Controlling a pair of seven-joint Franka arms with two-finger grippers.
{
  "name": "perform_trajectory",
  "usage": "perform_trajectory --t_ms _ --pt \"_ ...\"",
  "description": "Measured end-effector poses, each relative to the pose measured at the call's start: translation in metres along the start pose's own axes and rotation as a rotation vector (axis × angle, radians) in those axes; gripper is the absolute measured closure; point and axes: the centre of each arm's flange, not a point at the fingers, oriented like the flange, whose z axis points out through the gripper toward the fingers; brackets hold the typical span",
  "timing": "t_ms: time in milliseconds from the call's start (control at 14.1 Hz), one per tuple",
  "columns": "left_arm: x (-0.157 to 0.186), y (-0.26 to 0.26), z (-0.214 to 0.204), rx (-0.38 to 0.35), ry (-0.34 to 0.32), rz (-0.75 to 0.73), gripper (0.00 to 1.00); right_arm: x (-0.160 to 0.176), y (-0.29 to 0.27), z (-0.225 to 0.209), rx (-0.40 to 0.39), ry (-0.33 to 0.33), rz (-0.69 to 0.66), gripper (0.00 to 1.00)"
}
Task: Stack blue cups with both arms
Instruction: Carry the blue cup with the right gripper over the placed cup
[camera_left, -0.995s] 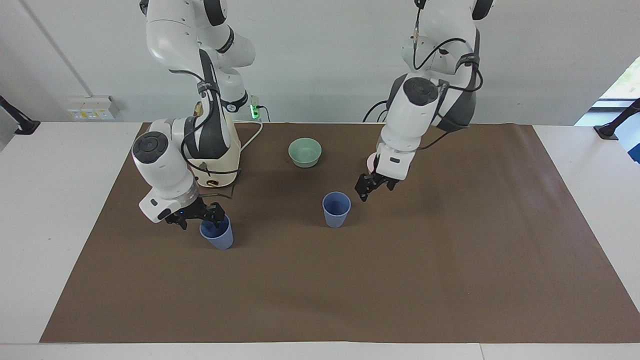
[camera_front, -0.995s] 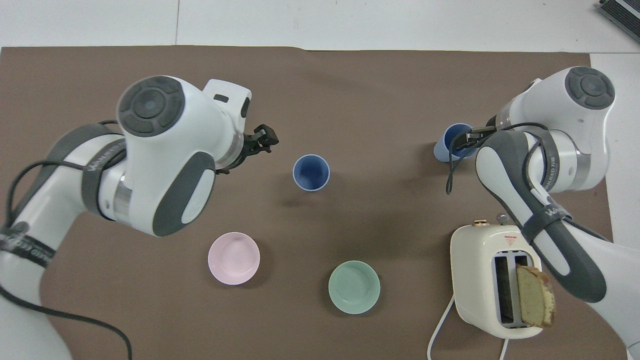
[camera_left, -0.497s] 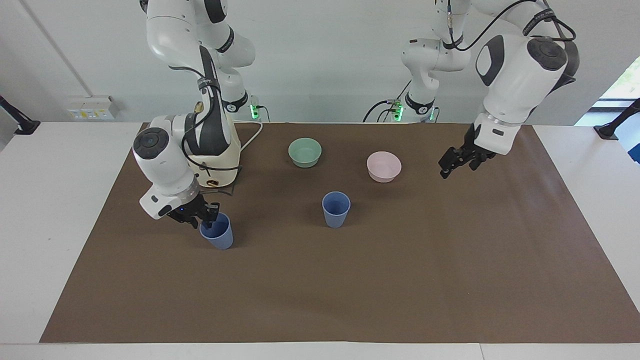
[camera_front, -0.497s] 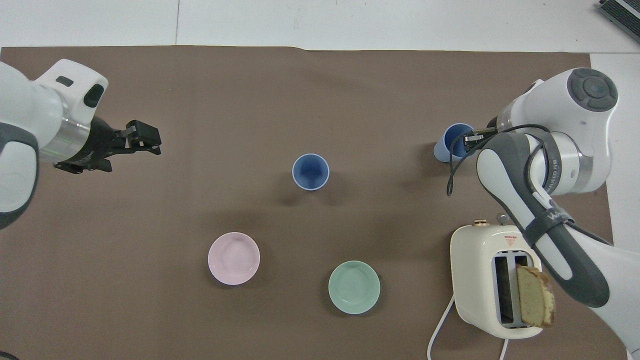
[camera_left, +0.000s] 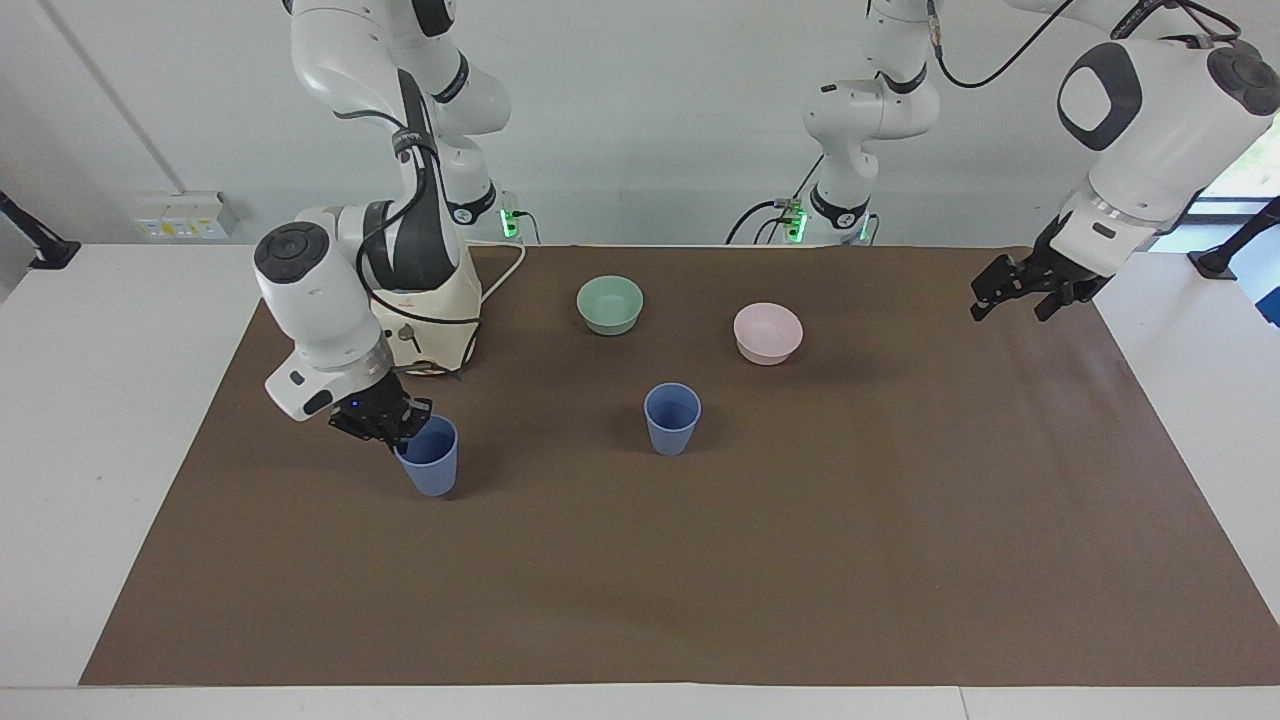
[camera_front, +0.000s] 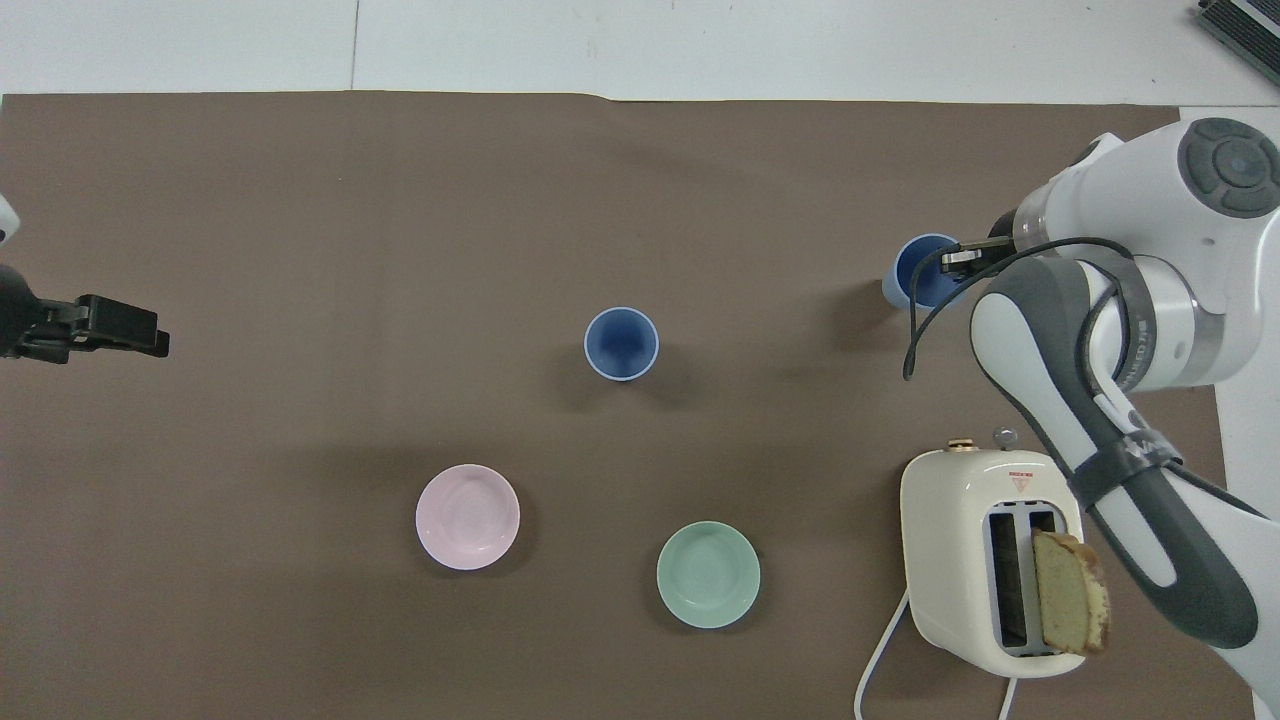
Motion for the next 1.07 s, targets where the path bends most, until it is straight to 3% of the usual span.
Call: perform_trajectory --t_ms 213,568,852,1066 --pt "-0.008 0.013 -0.035 0.051 -0.007 0.051 0.0 -0.005 -0.047 -0.036 0.009 0.043 -0.067 0.95" --pt "-0.023 0.023 -0.084 0.056 -0.013 0.065 0.0 -0.022 -0.194 -0.083 0.056 0.079 -0.044 0.95" --pt "-0.027 0.025 -0.096 0.056 0.013 0.056 0.0 -0.048 -0.279 -0.109 0.097 0.05 0.069 0.95" --pt "-0.028 0.025 -0.097 0.054 0.013 0.055 0.0 -0.055 -0.312 -0.093 0.098 0.017 0.124 0.95"
